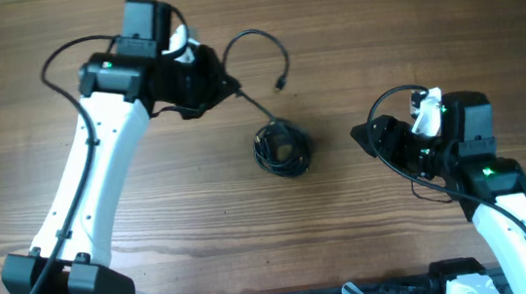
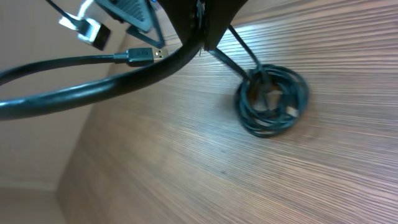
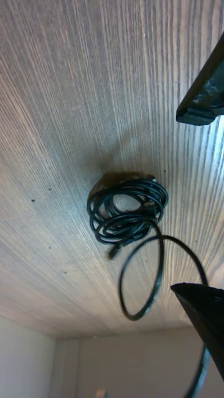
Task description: Untangle cables
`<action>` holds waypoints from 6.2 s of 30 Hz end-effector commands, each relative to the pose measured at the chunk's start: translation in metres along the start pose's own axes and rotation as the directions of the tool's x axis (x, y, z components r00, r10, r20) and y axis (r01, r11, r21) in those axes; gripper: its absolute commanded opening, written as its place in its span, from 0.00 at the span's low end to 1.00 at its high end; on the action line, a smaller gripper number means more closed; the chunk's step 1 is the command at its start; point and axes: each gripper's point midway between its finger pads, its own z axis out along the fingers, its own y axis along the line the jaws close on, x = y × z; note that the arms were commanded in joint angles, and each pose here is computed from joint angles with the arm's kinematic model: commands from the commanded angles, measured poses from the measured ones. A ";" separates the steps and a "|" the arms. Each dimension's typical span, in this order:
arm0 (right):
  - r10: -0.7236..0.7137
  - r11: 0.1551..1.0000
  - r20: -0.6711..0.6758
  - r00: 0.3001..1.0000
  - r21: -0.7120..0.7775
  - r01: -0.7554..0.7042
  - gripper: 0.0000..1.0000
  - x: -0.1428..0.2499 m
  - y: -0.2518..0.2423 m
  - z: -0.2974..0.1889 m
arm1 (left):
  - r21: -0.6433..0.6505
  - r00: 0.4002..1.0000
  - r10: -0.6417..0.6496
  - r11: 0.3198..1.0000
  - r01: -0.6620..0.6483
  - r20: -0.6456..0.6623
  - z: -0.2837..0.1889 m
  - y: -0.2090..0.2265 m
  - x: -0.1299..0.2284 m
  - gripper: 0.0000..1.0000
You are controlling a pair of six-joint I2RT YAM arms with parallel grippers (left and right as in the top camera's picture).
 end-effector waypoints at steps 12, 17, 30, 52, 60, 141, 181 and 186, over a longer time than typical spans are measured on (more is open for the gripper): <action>-0.040 0.998 0.013 0.999 -0.038 0.041 0.95 -0.006 0.012 -0.002 | 0.389 0.929 0.337 0.885 -0.256 -0.154 -0.023 -0.071 0.055 0.04; -0.078 0.996 0.015 0.997 -0.038 0.078 0.97 -0.006 0.012 -0.002 | 0.373 0.889 0.432 0.858 -0.353 -0.154 -0.011 -0.075 0.074 0.04; -0.474 0.825 -0.008 0.880 -0.354 0.441 0.90 0.025 0.059 -0.013 | 0.264 0.921 0.360 0.912 -0.313 -0.149 -0.003 -0.062 0.067 0.04; -0.435 0.853 -0.131 0.891 -0.376 0.361 0.04 0.033 0.052 0.026 | 0.222 0.979 0.179 0.963 -0.154 -0.096 -0.007 -0.059 0.038 0.04; -0.299 0.934 0.209 0.931 -0.138 0.331 0.04 -0.048 0.082 -0.020 | 0.017 0.987 -0.103 0.995 0.102 0.123 -0.050 0.037 -0.046 0.04; -0.015 0.639 0.389 0.921 0.712 -0.290 0.62 -0.302 -0.372 -0.008 | -0.049 0.980 0.200 0.979 -0.198 0.026 -0.020 0.015 -0.005 1.00; -0.072 0.940 -0.298 0.952 0.298 0.165 1.00 -0.064 0.085 0.030 | -0.291 0.979 0.172 0.947 -0.135 0.108 -0.029 0.057 -0.023 1.00; -0.033 0.941 -0.323 0.946 0.309 0.138 1.00 -0.037 0.066 0.065 | -0.295 0.982 0.164 0.947 -0.130 0.093 -0.029 0.059 -0.019 1.00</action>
